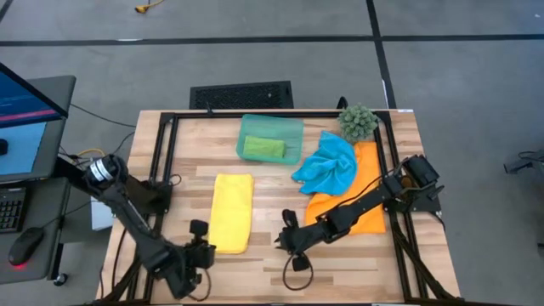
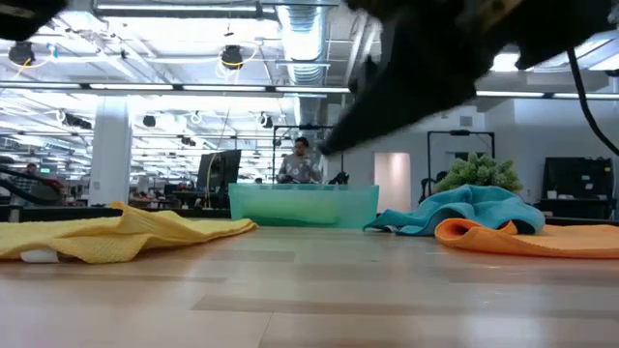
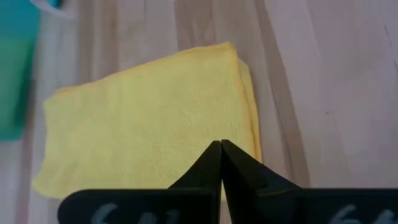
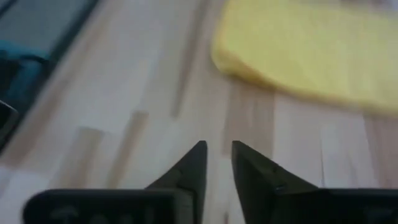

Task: Roll microfiber towels into tight, uniform cylinder then place into a basket
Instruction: Roll the yellow microfiber cloth

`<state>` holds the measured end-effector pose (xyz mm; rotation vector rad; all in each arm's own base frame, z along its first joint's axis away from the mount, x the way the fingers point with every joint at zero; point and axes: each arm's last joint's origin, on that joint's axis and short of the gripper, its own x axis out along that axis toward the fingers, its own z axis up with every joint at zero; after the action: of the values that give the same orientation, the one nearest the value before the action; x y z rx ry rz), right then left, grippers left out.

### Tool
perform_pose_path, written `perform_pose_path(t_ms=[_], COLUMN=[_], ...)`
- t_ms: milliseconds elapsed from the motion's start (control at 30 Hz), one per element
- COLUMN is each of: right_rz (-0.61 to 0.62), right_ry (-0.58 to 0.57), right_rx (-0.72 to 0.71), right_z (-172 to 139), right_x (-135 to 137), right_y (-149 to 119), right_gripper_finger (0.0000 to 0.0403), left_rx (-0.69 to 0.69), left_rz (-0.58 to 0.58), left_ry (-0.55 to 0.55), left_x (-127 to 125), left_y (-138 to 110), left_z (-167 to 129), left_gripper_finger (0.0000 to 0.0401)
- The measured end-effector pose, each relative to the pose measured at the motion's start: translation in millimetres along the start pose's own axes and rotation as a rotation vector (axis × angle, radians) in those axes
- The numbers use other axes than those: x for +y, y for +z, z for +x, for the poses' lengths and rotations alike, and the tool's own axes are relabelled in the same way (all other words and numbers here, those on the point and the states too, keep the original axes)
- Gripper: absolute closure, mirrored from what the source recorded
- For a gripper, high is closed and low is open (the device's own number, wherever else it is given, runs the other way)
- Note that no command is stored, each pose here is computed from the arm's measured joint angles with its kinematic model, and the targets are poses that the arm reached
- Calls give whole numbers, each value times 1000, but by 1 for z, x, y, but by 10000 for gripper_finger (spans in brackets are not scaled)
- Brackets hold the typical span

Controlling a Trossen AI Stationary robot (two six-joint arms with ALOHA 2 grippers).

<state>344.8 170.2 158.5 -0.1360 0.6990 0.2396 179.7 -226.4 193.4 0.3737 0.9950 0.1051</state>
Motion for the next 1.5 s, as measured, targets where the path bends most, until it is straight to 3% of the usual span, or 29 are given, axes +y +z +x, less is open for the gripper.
perform_pose_path(t_ms=[267, 433, 700, 900, 1100, 1300, 1500], right_rz=[-191, -247, -344, -361, -274, -173, -215], right_ry=[-16, -65, -109, -100, 1, 94, 101], right_rx=[-224, -284, -401, -292, -219, -155, -150], right_z=[-2, -1, 34, 67, 93, 97, 97], right_x=[-4, -20, -22, -19, -25, -36, -37], right_y=[22, 30, 44, 41, 43, 42, 41], right_gripper_finger=[195, 158, 162, 163, 163, 163, 163], left_rx=[-62, -61, -25, 67, 53, 14, -27], left_rz=[-53, -62, -104, -188, -171, -146, -124], left_ry=[49, 46, 33, -24, -62, -76, -107], left_x=[-5, -6, -5, -6, -10, -11, -10], left_y=[-12, -12, -14, -22, -35, -49, -56], left_z=[-3, -3, -3, 1, 16, 31, 44], left_gripper_finger=[396, 357, 243, 179, 169, 177, 178])
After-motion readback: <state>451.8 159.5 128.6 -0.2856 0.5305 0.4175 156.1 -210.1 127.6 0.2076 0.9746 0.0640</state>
